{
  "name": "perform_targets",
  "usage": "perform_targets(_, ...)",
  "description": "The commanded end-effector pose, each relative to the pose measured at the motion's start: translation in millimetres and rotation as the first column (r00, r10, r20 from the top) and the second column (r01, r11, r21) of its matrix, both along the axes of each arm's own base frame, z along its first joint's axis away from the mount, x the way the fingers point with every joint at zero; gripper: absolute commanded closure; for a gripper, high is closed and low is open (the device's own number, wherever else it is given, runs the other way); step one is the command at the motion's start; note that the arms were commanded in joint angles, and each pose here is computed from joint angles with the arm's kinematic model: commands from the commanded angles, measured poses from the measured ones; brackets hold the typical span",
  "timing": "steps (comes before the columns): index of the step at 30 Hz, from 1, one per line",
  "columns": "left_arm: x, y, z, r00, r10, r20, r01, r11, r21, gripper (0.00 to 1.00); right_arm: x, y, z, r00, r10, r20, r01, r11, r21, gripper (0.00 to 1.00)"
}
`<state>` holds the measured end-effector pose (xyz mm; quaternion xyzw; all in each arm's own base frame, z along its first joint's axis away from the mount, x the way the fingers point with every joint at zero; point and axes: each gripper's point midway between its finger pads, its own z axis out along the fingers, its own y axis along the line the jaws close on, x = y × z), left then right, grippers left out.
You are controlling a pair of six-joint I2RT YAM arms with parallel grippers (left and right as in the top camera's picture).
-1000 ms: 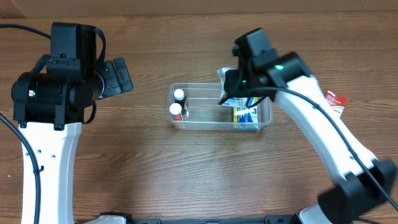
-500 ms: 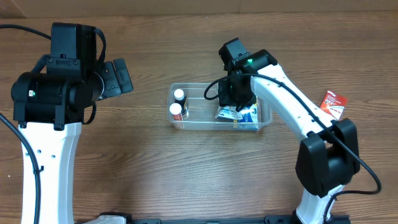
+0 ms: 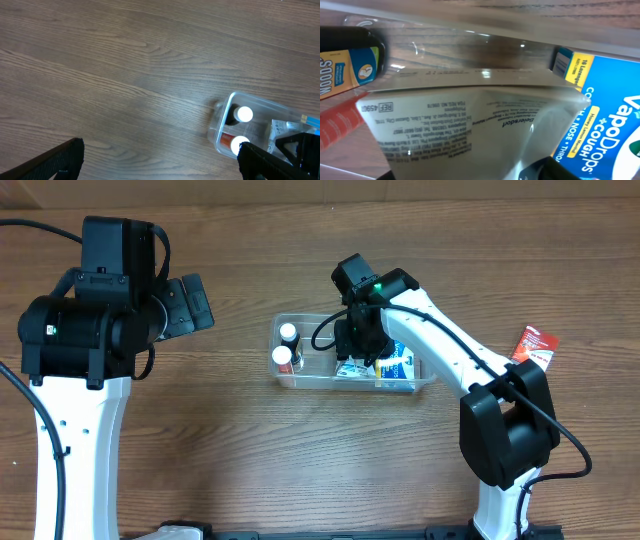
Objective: Pack container
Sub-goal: 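Lower the white packet into the container beside the VapoDrops box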
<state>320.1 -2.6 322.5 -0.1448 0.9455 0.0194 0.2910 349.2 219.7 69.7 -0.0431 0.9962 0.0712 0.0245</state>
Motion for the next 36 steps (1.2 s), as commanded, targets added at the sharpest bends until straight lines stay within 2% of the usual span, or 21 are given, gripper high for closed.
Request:
perform_targets(1,1,5,-2,1.000,-0.010,-0.012,0.010,0.999,0.033,0.00,5,-5,1,1.000,-0.018,0.013,0.018,1.000,-0.010,0.45)
perform_targets(3,1,5,-2,1.000,-0.010,-0.012,0.010,0.999,0.033,0.00,6,-7,1,1.000,-0.021,0.017,0.022,1.000,-0.016,0.41)
perform_targets(6,1,5,-2,1.000,-0.010,-0.012,0.011,0.999,0.033,0.00,7,-7,1,1.000,-0.022,0.018,0.022,1.000,-0.015,0.24)
perform_targets(14,1,5,-2,1.000,-0.011,-0.011,0.011,0.999,0.032,0.00,7,-7,1,1.000,-0.022,0.017,0.022,1.000,-0.016,0.23)
perform_targets(19,1,5,-2,1.000,-0.010,-0.011,0.011,0.999,0.032,0.00,10,-5,12,0.999,-0.016,0.036,0.016,1.000,-0.005,0.37)
perform_targets(22,1,5,-2,1.000,-0.010,-0.012,0.011,0.999,0.032,0.00,16,-2,32,0.997,-0.017,0.080,0.015,1.000,0.020,0.67)
perform_targets(23,1,5,-2,1.000,-0.010,-0.012,0.011,0.999,0.032,0.00,17,0,41,0.995,-0.016,0.101,0.012,0.999,0.033,0.80)
perform_targets(25,1,5,-2,1.000,-0.010,-0.012,0.011,0.999,0.032,0.00,17,2,47,0.993,-0.012,0.116,0.007,0.999,0.042,0.96)
perform_targets(36,1,4,-2,1.000,-0.011,-0.012,0.011,0.999,0.032,0.00,0,14,18,0.996,0.029,0.085,-0.032,0.999,0.036,0.96)
